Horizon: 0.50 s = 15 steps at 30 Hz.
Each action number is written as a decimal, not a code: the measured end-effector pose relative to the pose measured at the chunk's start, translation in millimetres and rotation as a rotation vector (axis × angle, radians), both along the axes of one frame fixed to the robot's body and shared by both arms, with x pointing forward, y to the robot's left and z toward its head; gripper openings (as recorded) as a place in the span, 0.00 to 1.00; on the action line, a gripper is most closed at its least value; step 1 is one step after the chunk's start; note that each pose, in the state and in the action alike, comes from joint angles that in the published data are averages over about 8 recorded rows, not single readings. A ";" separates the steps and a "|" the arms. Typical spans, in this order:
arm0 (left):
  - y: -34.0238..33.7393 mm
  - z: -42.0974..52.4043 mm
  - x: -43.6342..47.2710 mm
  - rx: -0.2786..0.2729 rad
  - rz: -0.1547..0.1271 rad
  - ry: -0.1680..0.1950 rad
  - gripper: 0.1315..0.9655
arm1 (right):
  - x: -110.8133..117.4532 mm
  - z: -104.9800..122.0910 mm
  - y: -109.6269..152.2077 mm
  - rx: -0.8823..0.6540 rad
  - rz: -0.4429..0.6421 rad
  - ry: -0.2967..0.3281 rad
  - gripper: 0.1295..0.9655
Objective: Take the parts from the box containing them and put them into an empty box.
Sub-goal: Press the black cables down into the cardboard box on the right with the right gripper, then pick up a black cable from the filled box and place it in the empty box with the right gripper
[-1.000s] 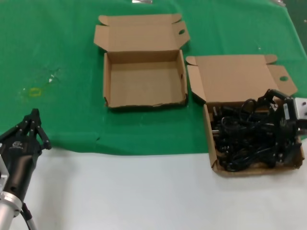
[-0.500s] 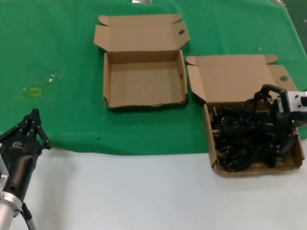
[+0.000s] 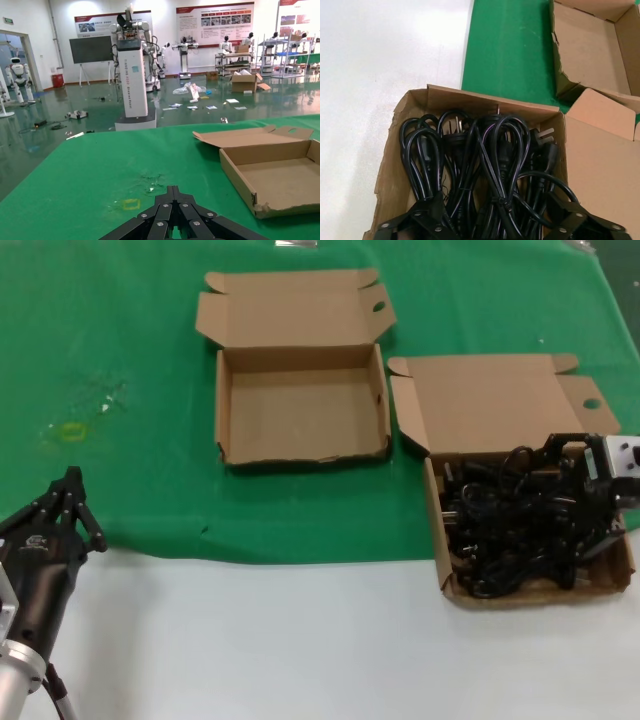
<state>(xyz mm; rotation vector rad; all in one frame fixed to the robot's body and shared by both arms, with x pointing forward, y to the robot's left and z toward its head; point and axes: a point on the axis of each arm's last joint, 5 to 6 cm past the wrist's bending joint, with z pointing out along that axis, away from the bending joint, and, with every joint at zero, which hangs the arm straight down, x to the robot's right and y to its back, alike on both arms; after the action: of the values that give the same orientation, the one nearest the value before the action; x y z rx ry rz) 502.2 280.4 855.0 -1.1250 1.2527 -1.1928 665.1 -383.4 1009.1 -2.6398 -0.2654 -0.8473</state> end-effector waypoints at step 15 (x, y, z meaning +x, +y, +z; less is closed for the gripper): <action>0.0 0.0 0.0 0.000 0.000 0.000 0.01 | -4.0 -2.5 -2.5 0.000 -0.010 0.007 0.50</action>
<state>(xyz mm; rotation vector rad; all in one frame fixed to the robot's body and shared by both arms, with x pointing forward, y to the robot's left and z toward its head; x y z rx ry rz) 502.2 280.4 855.0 -1.1250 1.2527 -1.1928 661.1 -385.9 1006.6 -2.6455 -0.2503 -0.8405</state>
